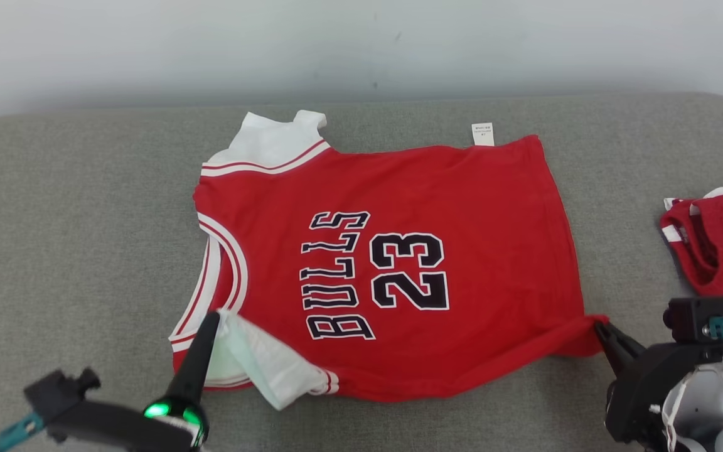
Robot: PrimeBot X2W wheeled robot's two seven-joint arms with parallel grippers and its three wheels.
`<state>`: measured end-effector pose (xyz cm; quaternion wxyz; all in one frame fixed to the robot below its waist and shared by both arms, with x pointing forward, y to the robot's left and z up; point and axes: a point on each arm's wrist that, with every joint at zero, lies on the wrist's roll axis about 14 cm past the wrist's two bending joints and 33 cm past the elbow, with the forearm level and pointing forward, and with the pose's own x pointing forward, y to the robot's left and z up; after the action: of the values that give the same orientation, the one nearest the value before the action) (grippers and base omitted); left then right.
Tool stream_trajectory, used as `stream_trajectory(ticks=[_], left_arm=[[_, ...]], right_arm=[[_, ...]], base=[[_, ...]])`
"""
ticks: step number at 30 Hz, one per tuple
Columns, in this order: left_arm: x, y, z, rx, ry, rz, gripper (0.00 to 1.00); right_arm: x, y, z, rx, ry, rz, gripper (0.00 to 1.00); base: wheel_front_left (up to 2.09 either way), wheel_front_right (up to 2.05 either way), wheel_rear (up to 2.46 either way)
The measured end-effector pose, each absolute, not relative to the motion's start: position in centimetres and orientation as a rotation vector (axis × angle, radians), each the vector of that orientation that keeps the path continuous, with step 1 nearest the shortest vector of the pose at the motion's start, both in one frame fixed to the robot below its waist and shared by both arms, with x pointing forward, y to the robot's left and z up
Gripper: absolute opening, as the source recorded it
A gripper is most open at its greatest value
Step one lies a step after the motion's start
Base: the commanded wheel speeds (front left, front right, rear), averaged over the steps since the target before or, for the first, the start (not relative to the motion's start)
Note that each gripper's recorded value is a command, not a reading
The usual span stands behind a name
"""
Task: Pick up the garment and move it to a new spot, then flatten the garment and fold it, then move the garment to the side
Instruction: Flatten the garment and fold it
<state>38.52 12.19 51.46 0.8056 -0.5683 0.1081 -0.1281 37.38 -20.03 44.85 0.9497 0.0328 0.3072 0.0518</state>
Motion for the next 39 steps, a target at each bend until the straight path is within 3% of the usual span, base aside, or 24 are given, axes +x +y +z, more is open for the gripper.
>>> stream_trajectory(ticks=[16,39], left_arm=[[46.7,12.2,50.3,-0.877,0.14,-0.184,0.0],[50.8,12.5,49.0,-0.809,0.103,-0.153,0.0]], right_arm=[[41.6,-20.4,43.5,0.046,0.545,0.065,0.0],[46.0,-20.6,44.0,-0.003,0.424,0.056,0.0]], base=[[0.0,0.0,0.0],[0.0,0.0,0.0]])
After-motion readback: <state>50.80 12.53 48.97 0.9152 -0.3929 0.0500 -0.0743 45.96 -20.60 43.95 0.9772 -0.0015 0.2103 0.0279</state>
